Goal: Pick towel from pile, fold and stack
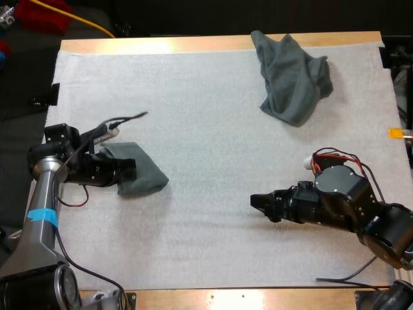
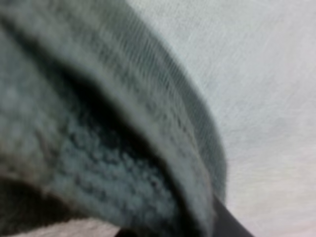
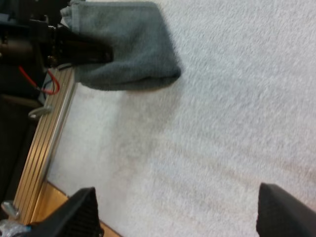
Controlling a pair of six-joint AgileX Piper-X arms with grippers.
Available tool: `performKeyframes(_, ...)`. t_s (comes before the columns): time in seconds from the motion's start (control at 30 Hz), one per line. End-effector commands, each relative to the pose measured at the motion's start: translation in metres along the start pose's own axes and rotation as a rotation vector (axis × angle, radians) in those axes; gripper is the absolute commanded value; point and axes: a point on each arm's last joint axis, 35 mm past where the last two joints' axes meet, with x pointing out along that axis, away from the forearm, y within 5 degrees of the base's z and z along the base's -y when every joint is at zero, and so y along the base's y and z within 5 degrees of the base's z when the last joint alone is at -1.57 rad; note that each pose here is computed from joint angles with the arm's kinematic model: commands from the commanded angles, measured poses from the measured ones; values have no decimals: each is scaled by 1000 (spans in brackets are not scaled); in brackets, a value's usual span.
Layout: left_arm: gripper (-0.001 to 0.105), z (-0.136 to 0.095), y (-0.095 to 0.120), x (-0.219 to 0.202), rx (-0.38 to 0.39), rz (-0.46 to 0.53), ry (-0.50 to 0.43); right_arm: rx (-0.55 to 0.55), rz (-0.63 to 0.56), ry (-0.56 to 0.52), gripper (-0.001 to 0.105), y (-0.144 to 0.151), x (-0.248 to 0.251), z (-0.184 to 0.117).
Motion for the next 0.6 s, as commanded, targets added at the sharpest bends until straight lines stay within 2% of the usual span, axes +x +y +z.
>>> performKeyframes(0.0,0,0,-1,-5,31,44,-10,-9,30,-8,65,3,-3,2)
performKeyframes(0.13,0,0,4,-6,40,188,-20,-10,46,-1,65,3,-3,2)
performKeyframes(0.33,0,0,9,-7,64,347,-24,-10,49,0,65,4,-3,1)
performKeyframes(0.57,0,2,13,-9,77,486,-46,-9,64,9,65,4,-3,1)
